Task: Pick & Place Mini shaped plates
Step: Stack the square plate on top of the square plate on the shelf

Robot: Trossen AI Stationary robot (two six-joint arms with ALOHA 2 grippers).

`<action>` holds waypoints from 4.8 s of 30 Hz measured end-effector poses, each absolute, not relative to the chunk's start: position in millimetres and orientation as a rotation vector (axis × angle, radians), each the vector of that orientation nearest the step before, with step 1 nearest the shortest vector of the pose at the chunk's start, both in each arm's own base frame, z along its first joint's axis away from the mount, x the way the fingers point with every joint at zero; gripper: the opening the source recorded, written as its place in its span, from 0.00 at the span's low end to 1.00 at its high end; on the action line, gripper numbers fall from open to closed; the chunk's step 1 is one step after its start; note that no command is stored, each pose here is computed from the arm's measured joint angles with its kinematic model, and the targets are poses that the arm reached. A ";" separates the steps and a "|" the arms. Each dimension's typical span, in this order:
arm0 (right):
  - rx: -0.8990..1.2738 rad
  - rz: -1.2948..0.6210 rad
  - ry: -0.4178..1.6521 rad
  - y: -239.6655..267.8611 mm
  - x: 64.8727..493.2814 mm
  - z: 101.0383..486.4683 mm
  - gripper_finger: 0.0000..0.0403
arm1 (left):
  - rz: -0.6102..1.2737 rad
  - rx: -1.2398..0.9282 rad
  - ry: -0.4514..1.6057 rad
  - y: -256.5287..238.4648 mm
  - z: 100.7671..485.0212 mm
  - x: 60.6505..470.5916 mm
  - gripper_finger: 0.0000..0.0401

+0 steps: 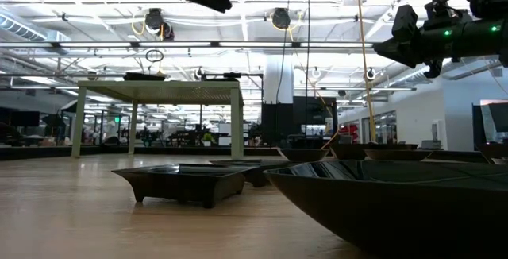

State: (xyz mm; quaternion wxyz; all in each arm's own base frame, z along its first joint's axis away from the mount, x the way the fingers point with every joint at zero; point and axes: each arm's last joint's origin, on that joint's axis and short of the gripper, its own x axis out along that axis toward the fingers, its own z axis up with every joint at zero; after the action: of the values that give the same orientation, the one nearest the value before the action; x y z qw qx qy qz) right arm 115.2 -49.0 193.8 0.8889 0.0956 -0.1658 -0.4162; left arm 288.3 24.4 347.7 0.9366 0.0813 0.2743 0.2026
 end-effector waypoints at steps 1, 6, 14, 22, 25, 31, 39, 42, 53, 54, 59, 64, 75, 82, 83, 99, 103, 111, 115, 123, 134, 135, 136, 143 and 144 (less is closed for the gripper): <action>0.198 -0.865 -0.345 -49.0 115.2 193.8 0.13 | 0.398 0.150 0.558 18.9 344.9 292.4 0.42; 0.199 -0.865 -0.344 -49.0 115.2 193.8 0.13 | 0.295 0.019 0.604 -11.6 321.9 311.9 0.43; 0.198 -0.865 -0.344 -49.0 115.2 193.7 0.13 | 0.181 -0.207 0.691 -76.0 270.3 343.9 0.43; 0.199 -0.865 -0.344 -49.1 115.2 193.7 0.13 | 0.237 -0.326 0.818 -109.9 214.7 359.1 0.43; 0.198 -0.865 -0.344 -49.0 115.2 193.8 0.13 | 0.260 -0.319 0.870 -113.1 195.8 362.9 0.43; 0.198 -0.865 -0.344 -49.0 115.2 193.7 0.13 | 0.301 -0.314 0.946 -117.2 163.5 368.5 0.43; 0.198 -0.865 -0.345 -49.0 115.1 193.8 0.13 | 0.303 -0.289 0.985 -122.4 141.7 371.7 0.43; 0.198 -0.865 -0.344 -49.0 115.2 193.7 0.13 | 0.298 -0.285 0.989 -126.0 136.8 372.0 0.43; 0.199 -0.865 -0.345 -49.0 115.2 193.8 0.13 | 0.283 -0.266 0.999 -130.5 136.4 369.8 0.33; 0.199 -0.865 -0.344 -49.0 115.2 193.8 0.13 | 0.282 -0.265 0.999 -130.6 136.4 369.7 0.30; 0.198 -0.865 -0.344 -49.0 115.2 193.8 0.13 | 0.279 -0.271 1.000 -130.2 136.5 370.0 0.06; 0.198 -0.865 -0.345 -49.0 115.2 193.8 0.13 | 0.242 -0.321 0.997 -129.9 142.3 371.1 0.04; 0.199 -0.864 -0.345 -49.0 115.2 193.8 0.13 | 0.232 -0.209 0.699 -109.4 233.0 359.3 0.01; 0.198 -0.865 -0.344 -49.0 115.2 193.8 0.13 | 0.343 -0.066 0.500 -72.8 299.9 334.9 0.02; 0.199 -0.865 -0.344 -49.1 115.2 193.7 0.13 | 0.357 -0.039 0.482 -65.5 307.9 331.2 0.02; 0.198 -0.865 -0.344 -49.0 115.2 193.8 0.13 | 0.620 0.071 0.596 92.8 349.7 267.1 0.03; 0.198 -0.865 -0.344 -49.0 115.2 193.7 0.13 | 0.596 0.013 0.677 131.2 344.8 244.3 0.01; 0.198 -0.865 -0.344 -49.0 115.2 193.8 0.13 | 0.529 -0.060 0.715 177.7 342.7 203.3 0.01; 0.198 -0.865 -0.344 -49.0 115.2 193.8 0.13 | 0.535 -0.068 0.724 190.2 341.5 190.9 0.02; 0.198 -0.865 -0.345 -49.0 115.2 193.8 0.13 | 0.484 -0.122 0.768 196.6 335.3 178.5 0.02; 0.198 -0.865 -0.345 -49.0 115.2 193.8 0.13 | 0.474 -0.152 0.786 196.1 333.2 176.1 0.03; 0.198 -0.865 -0.345 -49.0 115.2 193.8 0.13 | 0.474 -0.154 0.789 196.3 332.7 176.3 0.03; 0.198 -0.865 -0.344 -49.1 115.2 193.7 0.13 | 0.474 -0.155 0.793 197.0 331.7 176.8 0.02; 0.198 -0.865 -0.344 -49.0 115.2 193.8 0.13 | 0.480 -0.170 0.828 203.4 323.1 181.7 0.03; 0.198 -0.865 -0.344 -49.1 115.2 193.7 0.13 | 0.480 -0.172 0.832 204.2 321.9 182.3 0.03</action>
State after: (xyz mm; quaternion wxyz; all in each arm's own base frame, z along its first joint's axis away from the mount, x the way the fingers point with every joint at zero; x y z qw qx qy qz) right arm 115.2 -49.1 193.7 0.8889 0.0954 -0.1655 -0.4164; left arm 182.3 204.2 321.9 0.8833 -0.0825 0.3998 0.2305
